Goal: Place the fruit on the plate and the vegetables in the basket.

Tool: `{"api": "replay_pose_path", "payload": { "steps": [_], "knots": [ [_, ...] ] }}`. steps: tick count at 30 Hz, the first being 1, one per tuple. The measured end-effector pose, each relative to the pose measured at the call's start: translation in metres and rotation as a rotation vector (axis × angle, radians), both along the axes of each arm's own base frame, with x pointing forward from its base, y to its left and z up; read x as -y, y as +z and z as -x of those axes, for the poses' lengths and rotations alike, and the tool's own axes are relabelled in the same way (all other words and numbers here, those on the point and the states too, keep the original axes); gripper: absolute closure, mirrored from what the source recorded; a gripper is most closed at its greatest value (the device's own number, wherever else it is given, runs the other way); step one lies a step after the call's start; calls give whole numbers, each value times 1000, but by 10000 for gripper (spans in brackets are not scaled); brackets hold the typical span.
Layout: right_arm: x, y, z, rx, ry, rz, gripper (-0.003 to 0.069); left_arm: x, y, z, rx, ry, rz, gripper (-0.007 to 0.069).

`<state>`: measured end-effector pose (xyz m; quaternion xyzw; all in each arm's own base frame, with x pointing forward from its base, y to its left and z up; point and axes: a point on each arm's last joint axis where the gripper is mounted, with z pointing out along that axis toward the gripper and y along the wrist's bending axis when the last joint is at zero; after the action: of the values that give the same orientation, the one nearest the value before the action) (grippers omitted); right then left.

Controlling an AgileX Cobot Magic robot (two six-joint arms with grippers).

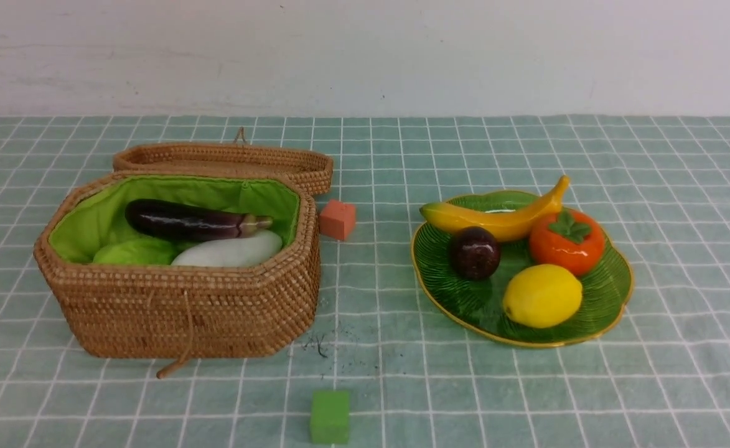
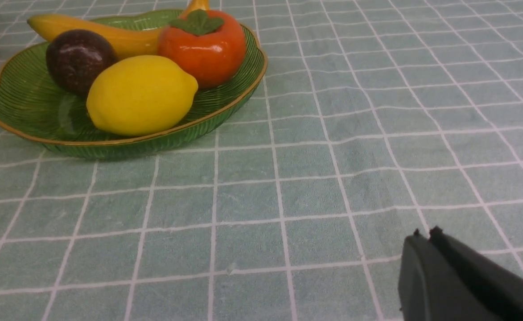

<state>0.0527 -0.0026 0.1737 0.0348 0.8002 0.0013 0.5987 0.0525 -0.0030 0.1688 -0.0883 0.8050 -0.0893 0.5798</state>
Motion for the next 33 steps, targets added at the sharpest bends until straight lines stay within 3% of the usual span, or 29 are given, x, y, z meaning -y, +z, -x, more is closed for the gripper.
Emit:
{"api": "replay_pose_path", "payload": {
  "steps": [33],
  "knots": [
    [0,0,0,0,0,0,638,0,0,0,-2,6,39,638]
  ]
}}
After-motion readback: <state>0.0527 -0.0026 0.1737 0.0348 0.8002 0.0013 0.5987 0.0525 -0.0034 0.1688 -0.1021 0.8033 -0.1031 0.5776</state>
